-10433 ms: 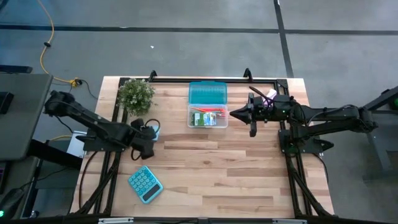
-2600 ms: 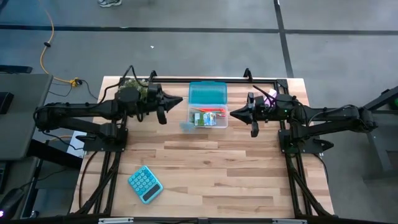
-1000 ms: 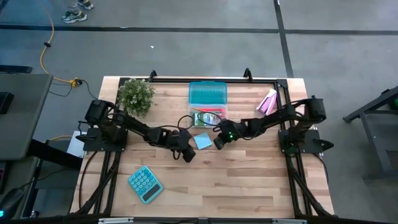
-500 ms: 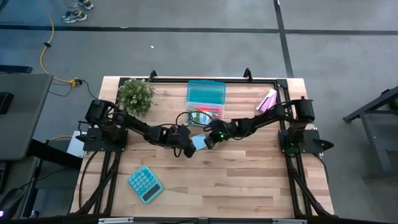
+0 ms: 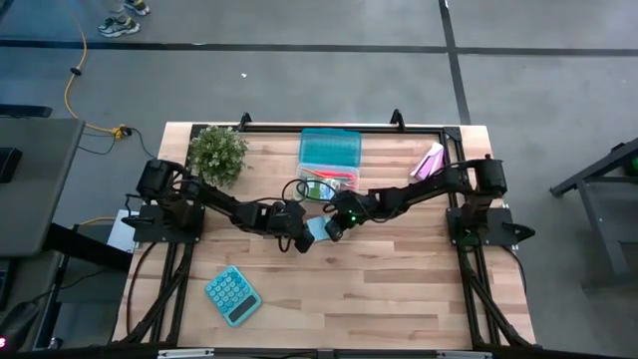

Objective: Pack school essentials
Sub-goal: Put the blue sticky note in the supply box

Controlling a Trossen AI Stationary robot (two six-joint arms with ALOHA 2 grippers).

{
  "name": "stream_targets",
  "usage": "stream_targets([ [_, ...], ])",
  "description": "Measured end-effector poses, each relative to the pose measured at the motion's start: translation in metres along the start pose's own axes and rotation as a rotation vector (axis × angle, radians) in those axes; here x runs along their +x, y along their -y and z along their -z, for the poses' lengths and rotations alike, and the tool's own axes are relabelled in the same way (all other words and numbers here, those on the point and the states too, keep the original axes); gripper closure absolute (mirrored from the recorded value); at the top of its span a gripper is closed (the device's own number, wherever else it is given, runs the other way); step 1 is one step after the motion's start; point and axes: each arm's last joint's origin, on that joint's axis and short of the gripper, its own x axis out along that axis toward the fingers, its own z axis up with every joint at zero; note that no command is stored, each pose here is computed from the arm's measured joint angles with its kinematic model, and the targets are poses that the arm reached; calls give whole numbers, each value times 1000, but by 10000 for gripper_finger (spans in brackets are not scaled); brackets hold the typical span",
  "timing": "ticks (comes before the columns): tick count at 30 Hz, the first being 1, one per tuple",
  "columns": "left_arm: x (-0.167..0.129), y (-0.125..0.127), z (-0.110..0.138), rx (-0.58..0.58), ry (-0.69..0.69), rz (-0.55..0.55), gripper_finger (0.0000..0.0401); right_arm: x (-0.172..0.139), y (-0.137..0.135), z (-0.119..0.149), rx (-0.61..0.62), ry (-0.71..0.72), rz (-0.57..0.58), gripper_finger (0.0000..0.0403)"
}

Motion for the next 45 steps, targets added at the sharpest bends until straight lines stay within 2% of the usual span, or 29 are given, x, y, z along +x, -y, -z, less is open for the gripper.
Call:
stream_targets([
  [8,0,0,0,3,-11,11,401,-20,1,-3,-33,-44,38,403],
  [10,0,0,0,19,-11,12,401,-23,0,-2,-46,-70,21,403],
  [15,-7,1,-5,49,18,10,401,-23,-13,8,-126,-168,-119,403],
  [21,-14,0,-12,118,88,-29,401,-12,-21,25,-183,-180,-110,403],
  [26,-11,0,-12,165,110,-46,401,1,-18,30,-124,-125,-39,403],
  [33,-6,5,-17,243,179,-7,401,2,-17,26,-109,-103,-40,403],
  [45,4,1,-13,269,109,34,401,18,-12,34,-71,-116,-23,403],
])
